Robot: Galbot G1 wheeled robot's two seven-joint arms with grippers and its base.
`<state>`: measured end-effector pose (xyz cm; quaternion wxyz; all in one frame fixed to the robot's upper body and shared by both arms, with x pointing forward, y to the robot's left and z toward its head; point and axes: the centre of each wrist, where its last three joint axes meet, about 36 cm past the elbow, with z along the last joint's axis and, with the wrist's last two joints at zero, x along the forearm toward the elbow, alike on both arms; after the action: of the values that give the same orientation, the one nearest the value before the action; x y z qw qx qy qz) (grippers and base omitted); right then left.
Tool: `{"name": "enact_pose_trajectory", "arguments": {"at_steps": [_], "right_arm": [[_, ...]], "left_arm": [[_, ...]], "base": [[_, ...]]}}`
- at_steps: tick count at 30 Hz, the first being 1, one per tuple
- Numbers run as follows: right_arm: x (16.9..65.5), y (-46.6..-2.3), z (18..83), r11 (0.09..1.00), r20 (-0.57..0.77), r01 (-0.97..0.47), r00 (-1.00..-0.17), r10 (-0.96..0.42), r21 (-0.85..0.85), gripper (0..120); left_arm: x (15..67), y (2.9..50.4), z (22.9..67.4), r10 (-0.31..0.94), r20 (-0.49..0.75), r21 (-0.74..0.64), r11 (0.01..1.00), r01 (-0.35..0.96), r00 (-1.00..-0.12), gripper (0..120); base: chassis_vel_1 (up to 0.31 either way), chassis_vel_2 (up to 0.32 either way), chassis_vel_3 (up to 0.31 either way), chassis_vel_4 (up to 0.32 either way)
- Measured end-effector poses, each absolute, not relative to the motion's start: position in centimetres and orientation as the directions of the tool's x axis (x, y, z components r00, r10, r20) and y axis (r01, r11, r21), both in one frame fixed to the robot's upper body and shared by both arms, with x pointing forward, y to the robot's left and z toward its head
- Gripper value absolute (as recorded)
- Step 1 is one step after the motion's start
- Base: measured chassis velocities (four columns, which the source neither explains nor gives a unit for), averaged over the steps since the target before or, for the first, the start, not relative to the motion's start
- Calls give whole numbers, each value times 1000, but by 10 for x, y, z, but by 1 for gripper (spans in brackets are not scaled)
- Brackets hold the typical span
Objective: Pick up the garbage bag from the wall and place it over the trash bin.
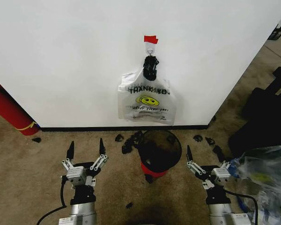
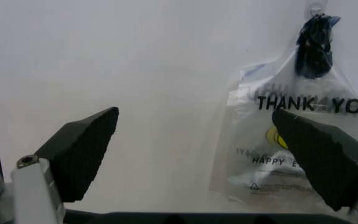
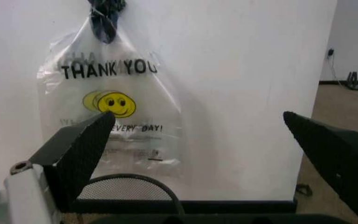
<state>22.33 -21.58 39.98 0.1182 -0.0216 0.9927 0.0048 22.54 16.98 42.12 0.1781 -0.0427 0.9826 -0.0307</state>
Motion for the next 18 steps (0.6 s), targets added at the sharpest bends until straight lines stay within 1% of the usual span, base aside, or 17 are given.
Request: {"name": "enact_pose_trajectory", "arguments": {"at_steps": [18], "right_arm": [[224,-224,393,999,-232,-43,-972,-42,-1,100]], "left_arm": [[224,170,418,-110,-328,-83,993,-87,-938,99]], "base": [[0,0,0,0]]}}
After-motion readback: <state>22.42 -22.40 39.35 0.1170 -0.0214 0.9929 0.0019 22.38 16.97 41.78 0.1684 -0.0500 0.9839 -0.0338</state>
